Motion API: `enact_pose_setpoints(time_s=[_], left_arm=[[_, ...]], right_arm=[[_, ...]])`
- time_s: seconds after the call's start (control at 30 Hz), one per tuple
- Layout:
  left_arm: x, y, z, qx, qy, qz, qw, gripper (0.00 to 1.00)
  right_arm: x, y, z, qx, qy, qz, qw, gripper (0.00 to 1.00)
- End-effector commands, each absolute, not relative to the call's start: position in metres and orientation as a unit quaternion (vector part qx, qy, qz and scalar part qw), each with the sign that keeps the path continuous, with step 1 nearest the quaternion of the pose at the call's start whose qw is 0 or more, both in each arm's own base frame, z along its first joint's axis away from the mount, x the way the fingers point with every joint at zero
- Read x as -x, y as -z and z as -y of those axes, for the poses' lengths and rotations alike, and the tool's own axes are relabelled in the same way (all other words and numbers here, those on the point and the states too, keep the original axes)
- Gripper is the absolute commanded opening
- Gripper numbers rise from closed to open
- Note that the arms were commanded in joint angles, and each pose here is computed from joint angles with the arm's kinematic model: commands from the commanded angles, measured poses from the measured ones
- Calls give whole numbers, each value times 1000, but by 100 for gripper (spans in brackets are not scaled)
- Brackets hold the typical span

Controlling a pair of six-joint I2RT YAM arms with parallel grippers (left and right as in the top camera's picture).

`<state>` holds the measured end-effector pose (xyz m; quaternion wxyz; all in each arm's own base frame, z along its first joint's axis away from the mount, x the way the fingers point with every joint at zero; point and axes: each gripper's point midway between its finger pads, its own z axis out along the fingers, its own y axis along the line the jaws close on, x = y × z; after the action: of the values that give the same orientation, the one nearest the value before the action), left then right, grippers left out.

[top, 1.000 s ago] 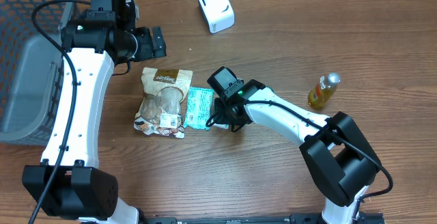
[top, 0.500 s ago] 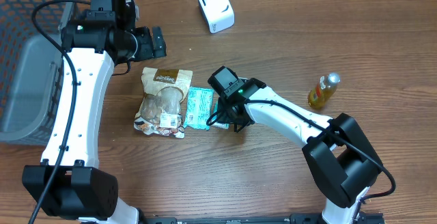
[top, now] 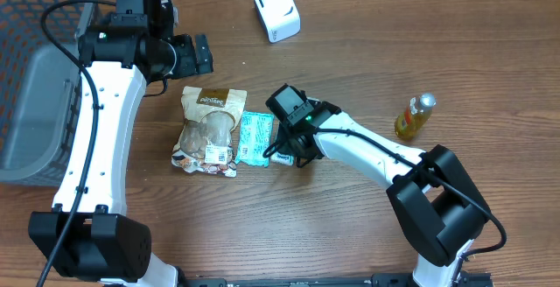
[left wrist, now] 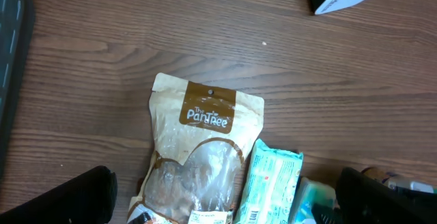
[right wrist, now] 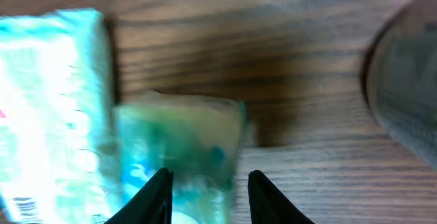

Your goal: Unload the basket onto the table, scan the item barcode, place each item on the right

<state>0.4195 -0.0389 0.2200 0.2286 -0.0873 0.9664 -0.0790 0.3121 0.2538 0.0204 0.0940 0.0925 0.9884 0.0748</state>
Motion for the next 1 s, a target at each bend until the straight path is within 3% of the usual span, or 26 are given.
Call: enact_pose_setpoints(time_s=[0.0,0.2,0.37,0.97], left_arm=[[-422,-224,39,82,83,-965,234,100],[-422,-224,39,82,83,-965,234,99],[-422,-224,39,82,83,-965,234,100],[-422,-224,39,82,83,-965,234,100]], right_arm=[[-304,-9,-247,-109,-66,-989,80,32],[-301,1,-245,-122,-71,-987,82,27],[-303,1,-246,-121,-74,-986,85,13],[-299,7,-244,-121,-70,-987,80,15]])
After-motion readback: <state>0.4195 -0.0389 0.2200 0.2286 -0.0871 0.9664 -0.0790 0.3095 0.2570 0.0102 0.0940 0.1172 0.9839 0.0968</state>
